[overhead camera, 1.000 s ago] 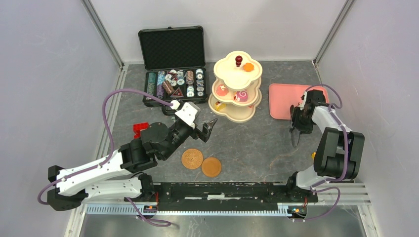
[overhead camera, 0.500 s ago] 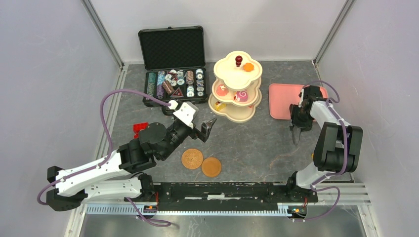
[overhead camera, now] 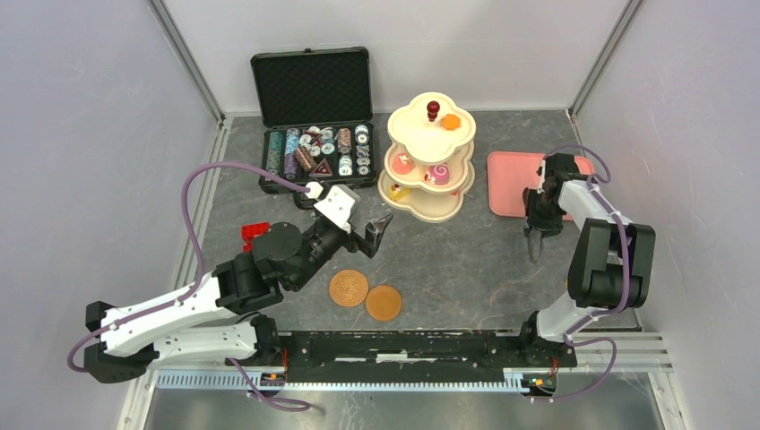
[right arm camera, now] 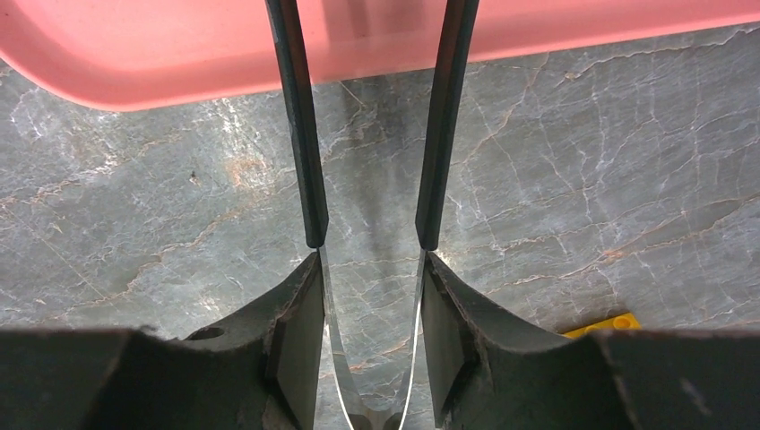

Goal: Serve the afternoon tea

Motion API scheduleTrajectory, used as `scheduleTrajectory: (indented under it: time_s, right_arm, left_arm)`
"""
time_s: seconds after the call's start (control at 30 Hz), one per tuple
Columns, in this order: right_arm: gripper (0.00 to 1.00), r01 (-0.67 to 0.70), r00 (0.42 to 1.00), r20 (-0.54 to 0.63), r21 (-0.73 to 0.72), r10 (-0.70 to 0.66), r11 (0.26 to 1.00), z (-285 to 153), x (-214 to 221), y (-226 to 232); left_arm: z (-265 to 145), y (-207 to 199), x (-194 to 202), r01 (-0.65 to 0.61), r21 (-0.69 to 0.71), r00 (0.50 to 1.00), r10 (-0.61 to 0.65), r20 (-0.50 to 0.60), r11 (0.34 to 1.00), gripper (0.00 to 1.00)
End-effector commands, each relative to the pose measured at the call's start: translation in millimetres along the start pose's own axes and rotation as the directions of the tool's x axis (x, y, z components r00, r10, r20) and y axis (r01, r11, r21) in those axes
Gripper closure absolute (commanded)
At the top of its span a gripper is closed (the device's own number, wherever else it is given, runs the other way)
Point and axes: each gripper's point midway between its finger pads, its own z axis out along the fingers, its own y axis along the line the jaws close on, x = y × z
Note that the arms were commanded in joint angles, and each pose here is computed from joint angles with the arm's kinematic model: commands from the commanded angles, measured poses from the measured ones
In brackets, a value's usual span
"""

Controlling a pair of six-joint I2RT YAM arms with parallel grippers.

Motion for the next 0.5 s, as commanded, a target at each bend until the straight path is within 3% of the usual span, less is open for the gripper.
scheduleTrajectory:
  time_s: [0.0,0.27,0.47]
  right_arm:
    - [0.74,-0.001,0.997,0.071,0.004,0.0,1.0,-14,-18,1]
    - [0.86,-0.012,0.963,0.268,-0.072,0.031,0.997,-40,-34,12]
    - [0.9,0.04,0.945,0.326,-0.179,0.021,0.983,-65,-47,33]
  left_arm:
    - [-2,1,-14,0.044,-0.004,0.998,-0.044,0.048,0.999,0.0]
    - [-1,8,-13,0.017,-0.045,0.999,-0.015,0.043,0.999,0.0]
    - [-2,16,-23,0.012,-0.078,0.999,-0.008,0.051,0.997,0.0]
